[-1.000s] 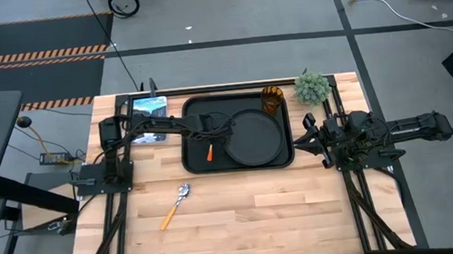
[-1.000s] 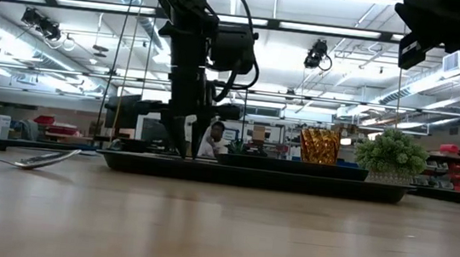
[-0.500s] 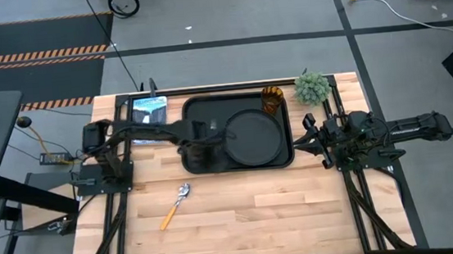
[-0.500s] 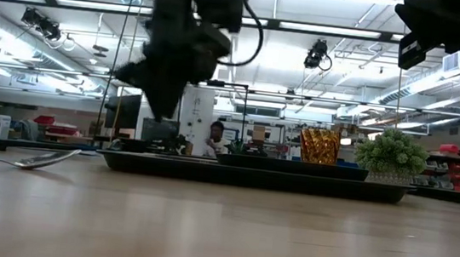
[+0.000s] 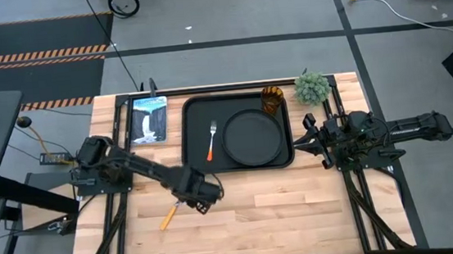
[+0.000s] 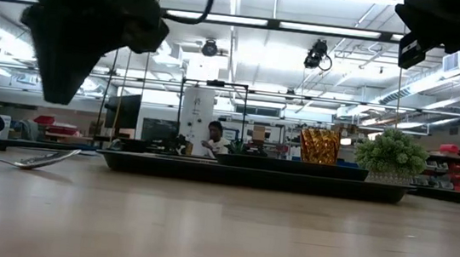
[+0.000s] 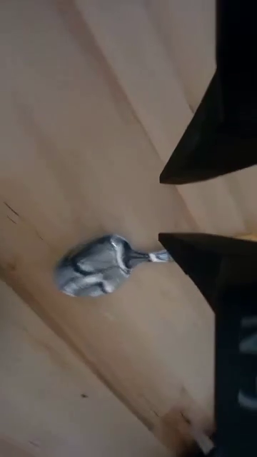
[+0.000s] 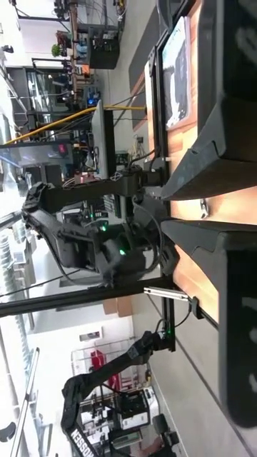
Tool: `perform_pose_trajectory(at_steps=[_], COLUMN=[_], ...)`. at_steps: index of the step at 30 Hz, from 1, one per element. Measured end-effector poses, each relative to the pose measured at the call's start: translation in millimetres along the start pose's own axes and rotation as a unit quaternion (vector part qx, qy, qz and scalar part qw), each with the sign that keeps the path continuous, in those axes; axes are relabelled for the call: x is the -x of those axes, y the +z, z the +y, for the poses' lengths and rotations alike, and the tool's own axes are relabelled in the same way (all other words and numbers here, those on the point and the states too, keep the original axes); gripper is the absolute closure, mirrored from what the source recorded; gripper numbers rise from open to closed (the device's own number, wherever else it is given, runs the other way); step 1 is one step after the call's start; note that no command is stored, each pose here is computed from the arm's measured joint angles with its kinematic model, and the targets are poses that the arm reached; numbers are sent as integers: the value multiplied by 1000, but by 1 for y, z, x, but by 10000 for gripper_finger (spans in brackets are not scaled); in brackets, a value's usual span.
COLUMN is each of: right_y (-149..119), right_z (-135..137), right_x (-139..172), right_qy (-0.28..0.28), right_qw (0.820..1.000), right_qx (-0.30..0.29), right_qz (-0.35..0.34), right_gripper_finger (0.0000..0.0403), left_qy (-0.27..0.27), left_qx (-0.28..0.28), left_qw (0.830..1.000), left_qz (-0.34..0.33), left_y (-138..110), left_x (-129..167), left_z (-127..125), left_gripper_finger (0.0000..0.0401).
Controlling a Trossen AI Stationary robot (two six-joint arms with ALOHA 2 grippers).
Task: Pick and place plate/cup/fork/spoon on tray
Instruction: Put the yellow spoon to the left of the orange fork
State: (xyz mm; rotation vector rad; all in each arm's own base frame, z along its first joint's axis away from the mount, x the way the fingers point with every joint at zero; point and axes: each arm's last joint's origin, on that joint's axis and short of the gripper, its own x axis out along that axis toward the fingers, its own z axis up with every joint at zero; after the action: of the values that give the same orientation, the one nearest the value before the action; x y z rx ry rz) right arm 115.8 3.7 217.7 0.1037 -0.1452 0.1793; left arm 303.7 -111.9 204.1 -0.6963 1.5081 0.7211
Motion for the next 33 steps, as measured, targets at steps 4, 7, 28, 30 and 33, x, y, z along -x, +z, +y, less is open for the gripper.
perform_pose_trajectory(at_steps=[4,7,28,30,33], right_y=[0,0,2,2,2], right_z=[0,0,1,1,1], right_x=[0,0,0,0,0], right_qy=[0,2,8,9,9], right_qw=[1000,1000,1000,1000,1000], right_qx=[0,-1,-2,-2,-2], right_qz=[0,2,-9,-10,-10], right_gripper_finger=[339,339,339,339,339], left_qy=[24,45,-32,-33,-34], left_qx=[-17,-26,34,34,34], left_qw=[1000,998,998,998,998], left_qz=[1,25,47,48,51], left_y=[-13,-23,-35,-35,-35], left_x=[-14,-31,-73,-73,-73], left_z=[-5,2,30,30,29], left_gripper_finger=[231,228,261,267,289])
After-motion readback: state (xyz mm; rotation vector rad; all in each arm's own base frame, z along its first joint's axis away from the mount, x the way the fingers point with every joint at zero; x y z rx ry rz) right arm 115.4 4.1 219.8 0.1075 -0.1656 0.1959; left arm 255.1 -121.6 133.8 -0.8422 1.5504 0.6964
